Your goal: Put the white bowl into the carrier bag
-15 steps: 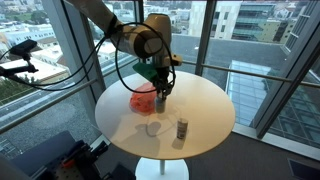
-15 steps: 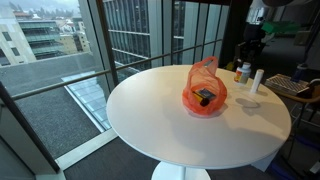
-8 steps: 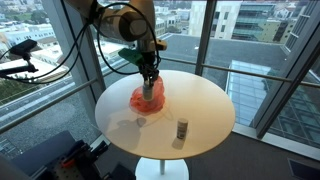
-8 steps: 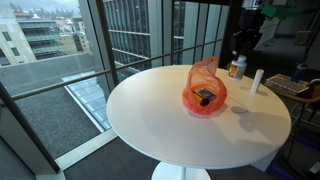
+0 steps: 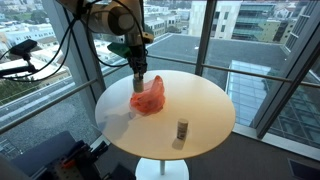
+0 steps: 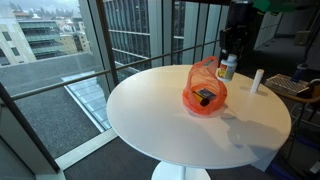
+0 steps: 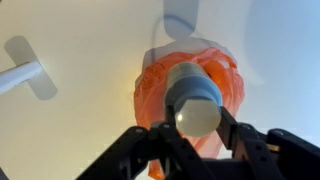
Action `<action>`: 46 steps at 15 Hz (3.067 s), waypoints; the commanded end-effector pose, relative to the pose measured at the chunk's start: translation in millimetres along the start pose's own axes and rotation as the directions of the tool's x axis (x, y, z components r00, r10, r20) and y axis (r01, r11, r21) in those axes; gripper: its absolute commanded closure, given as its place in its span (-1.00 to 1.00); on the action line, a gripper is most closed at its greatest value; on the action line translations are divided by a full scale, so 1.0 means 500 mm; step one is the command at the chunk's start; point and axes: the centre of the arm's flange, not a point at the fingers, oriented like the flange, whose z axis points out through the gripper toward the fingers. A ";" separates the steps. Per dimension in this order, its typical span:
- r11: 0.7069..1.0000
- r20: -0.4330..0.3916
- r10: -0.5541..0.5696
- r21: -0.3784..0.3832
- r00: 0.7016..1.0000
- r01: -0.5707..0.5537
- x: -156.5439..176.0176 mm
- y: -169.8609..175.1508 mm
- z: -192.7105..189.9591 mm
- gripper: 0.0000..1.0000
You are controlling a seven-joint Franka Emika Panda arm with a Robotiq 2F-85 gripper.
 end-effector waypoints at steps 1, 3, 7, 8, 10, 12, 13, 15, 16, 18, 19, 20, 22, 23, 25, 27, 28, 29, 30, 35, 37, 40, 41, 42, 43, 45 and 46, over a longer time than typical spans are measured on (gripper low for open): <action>1.000 -0.012 0.027 0.012 1.000 -0.027 0.026 -0.029 -0.023 0.62; 0.999 -0.020 0.040 0.016 0.999 -0.040 0.042 -0.033 -0.032 0.62; 0.997 -0.033 0.073 0.017 0.997 -0.072 0.083 -0.033 -0.034 0.62; 0.997 -0.035 0.077 0.017 0.996 -0.076 0.092 -0.034 -0.030 0.62; 0.996 -0.039 0.086 0.017 0.996 -0.085 0.108 -0.038 -0.018 0.62; 0.995 -0.033 0.094 0.018 0.995 -0.094 0.124 -0.042 -0.004 0.62; 0.995 -0.029 0.101 0.018 0.994 -0.100 0.132 -0.043 0.005 0.62; 0.993 -0.021 0.115 0.014 0.993 -0.115 0.146 -0.043 0.022 0.62; 0.993 -0.018 0.121 0.010 0.993 -0.121 0.153 -0.042 0.032 0.62; 0.990 -0.012 0.138 -0.001 0.990 -0.138 0.168 -0.036 0.051 0.62; 0.989 -0.009 0.148 -0.006 0.989 -0.148 0.174 -0.031 0.060 0.62; 0.987 -0.006 0.158 -0.012 0.987 -0.158 0.182 -0.024 0.068 0.62; 0.984 -0.001 0.179 -0.020 0.984 -0.179 0.197 -0.007 0.084 0.62; 0.982 0.000 0.189 -0.025 0.982 -0.189 0.205 0.004 0.092 0.62; 0.978 0.001 0.206 -0.036 0.979 -0.206 0.218 0.029 0.104 0.62; 0.974 0.001 0.223 -0.045 0.975 -0.222 0.229 0.052 0.114 0.62; 0.972 0.002 0.230 -0.050 0.973 -0.230 0.234 0.064 0.118 0.62; 0.970 0.001 0.237 -0.056 0.971 -0.237 0.237 0.075 0.123 0.62; 0.968 0.002 0.243 -0.060 0.970 -0.243 0.240 0.084 0.127 0.62; 0.963 0.019 0.257 -0.084 0.966 -0.255 0.237 0.112 0.162 0.62; 0.963 0.033 0.259 -0.090 0.965 -0.256 0.232 0.120 0.180 0.62; 0.961 0.051 0.262 -0.099 0.964 -0.256 0.226 0.128 0.204 0.62; 0.962 0.057 0.262 -0.098 0.963 -0.256 0.223 0.130 0.212 0.62; 0.962 0.061 0.261 -0.097 0.963 -0.254 0.220 0.130 0.219 0.62; 0.963 0.068 0.259 -0.097 0.963 -0.252 0.217 0.129 0.227 0.62; 0.963 0.075 0.257 -0.100 0.963 -0.249 0.211 0.129 0.240 0.62; 0.963 0.078 0.256 -0.102 0.963 -0.248 0.208 0.129 0.246 0.62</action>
